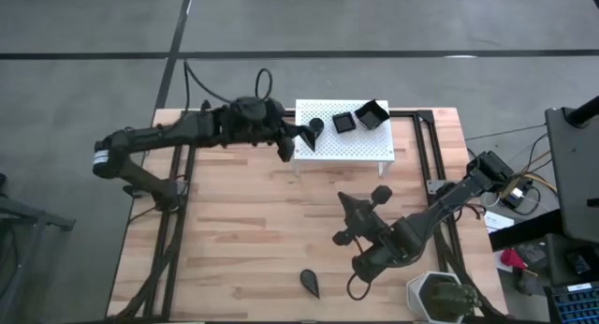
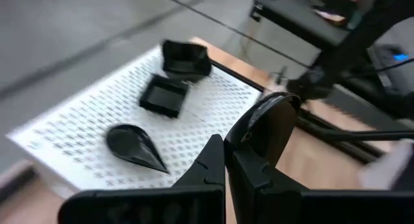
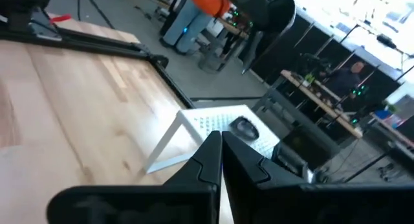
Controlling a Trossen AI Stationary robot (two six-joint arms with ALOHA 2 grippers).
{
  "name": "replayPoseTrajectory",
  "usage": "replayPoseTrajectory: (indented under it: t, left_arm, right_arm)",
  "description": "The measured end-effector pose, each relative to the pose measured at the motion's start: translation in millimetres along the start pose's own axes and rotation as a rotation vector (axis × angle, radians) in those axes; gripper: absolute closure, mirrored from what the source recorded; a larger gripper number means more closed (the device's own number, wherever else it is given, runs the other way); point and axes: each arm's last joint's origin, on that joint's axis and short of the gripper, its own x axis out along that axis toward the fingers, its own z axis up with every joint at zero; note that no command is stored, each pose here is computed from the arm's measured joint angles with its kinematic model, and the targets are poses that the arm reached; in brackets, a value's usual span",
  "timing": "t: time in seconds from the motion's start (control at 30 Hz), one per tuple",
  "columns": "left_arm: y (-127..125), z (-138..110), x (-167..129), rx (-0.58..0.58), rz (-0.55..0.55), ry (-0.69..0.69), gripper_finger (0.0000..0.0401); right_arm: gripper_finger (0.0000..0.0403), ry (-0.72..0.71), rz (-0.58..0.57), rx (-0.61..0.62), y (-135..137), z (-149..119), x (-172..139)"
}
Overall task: Pick & Place Mini shaped plates
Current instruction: Stack the drop shaped plate on top of the drop shaped plate on the shelf
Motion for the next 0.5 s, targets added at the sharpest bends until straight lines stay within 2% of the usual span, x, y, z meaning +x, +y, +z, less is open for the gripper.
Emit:
replayPoseTrajectory:
  t: [0.2, 0.33, 0.5]
  left_arm:
    - [30, 12, 9, -0.104, -0.072, 0.047, 0.0400]
    - [52, 21, 17, -0.215, -0.165, 0.125, 0.0400]
    - [72, 29, 28, -0.309, -0.171, 0.214, 0.0400]
  right_arm:
    - [0.0394, 0.044, 0.030, 0.037, 5, -23, 3]
    - [0.0394, 0.062, 0.028, 0.053, 7, -40, 5]
    - [0.0394, 0.072, 0.017, 0.089, 8, -57, 7]
